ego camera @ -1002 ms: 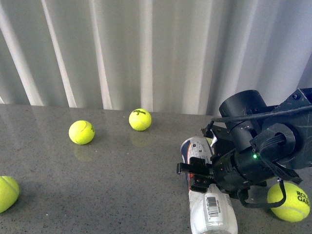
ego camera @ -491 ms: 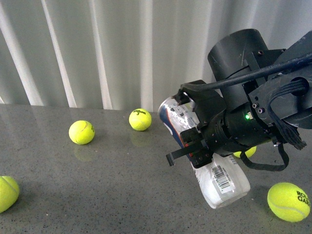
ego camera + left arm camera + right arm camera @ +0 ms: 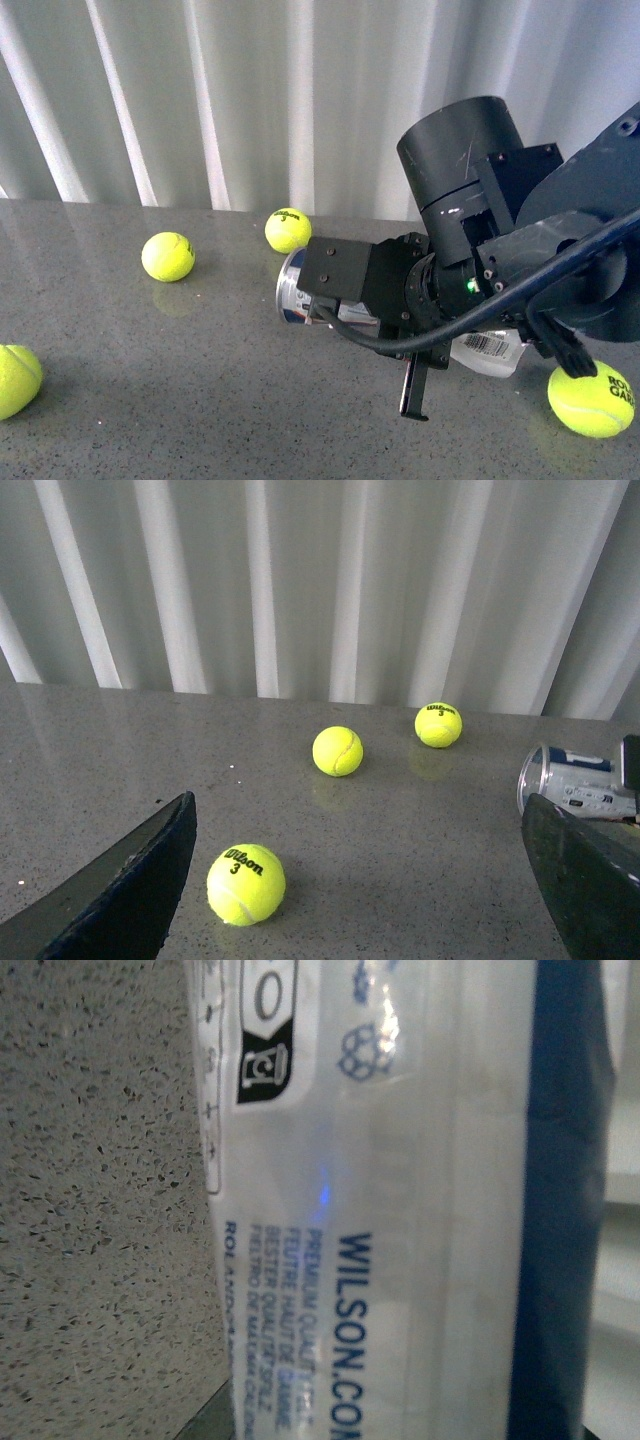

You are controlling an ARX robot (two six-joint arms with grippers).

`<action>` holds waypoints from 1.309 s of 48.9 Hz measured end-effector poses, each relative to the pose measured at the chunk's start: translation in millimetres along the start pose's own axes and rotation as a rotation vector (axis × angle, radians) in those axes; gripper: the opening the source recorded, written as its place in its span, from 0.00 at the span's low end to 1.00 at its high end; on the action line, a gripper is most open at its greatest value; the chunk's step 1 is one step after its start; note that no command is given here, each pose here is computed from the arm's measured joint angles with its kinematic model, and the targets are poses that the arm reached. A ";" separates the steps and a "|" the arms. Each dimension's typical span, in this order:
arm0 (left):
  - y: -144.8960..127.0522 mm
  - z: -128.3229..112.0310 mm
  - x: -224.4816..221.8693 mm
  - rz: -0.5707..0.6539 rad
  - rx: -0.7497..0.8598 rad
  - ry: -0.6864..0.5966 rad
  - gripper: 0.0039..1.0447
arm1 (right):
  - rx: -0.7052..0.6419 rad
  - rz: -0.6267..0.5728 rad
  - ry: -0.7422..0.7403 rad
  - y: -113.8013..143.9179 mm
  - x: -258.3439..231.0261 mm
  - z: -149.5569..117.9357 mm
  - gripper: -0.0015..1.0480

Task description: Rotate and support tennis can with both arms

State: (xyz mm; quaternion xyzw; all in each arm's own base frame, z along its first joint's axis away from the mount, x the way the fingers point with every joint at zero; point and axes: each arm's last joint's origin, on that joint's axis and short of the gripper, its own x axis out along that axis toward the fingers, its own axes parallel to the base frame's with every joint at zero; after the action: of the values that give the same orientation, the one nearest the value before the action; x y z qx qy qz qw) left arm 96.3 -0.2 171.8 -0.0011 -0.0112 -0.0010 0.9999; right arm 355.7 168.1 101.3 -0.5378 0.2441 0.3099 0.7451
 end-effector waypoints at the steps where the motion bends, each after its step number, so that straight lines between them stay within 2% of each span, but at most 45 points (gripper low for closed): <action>1: 0.0 0.0 0.0 0.000 0.000 0.000 0.94 | -0.039 -0.003 0.005 2.2 4.6 -0.9 0.25; 6: 0.0 0.0 0.0 0.000 0.000 0.000 0.94 | -0.129 -0.004 0.010 10.6 20.9 -4.1 0.25; 15: 0.0 0.0 0.0 0.000 0.000 0.000 0.94 | -0.199 -0.002 -0.011 18.3 34.7 -1.2 0.25; 26: 0.0 0.0 0.0 0.000 0.000 0.000 0.94 | -0.241 0.005 -0.099 27.4 43.2 20.3 0.24; 34: 0.0 0.0 0.0 0.000 0.000 0.000 0.94 | -0.258 0.012 -0.141 33.8 47.2 35.2 0.24; 53: 0.0 0.0 0.0 0.000 0.000 0.000 0.94 | -0.220 0.038 -0.153 45.9 57.1 33.7 0.24; 64: 0.0 0.0 0.0 0.000 0.000 0.000 0.94 | -0.220 0.054 -0.147 49.3 56.7 34.7 0.51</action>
State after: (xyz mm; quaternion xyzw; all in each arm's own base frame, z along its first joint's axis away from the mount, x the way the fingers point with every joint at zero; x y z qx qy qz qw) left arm 96.3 -0.2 171.8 -0.0011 -0.0112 -0.0010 0.9999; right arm 360.0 223.8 40.2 -0.5854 0.1676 0.3934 0.6889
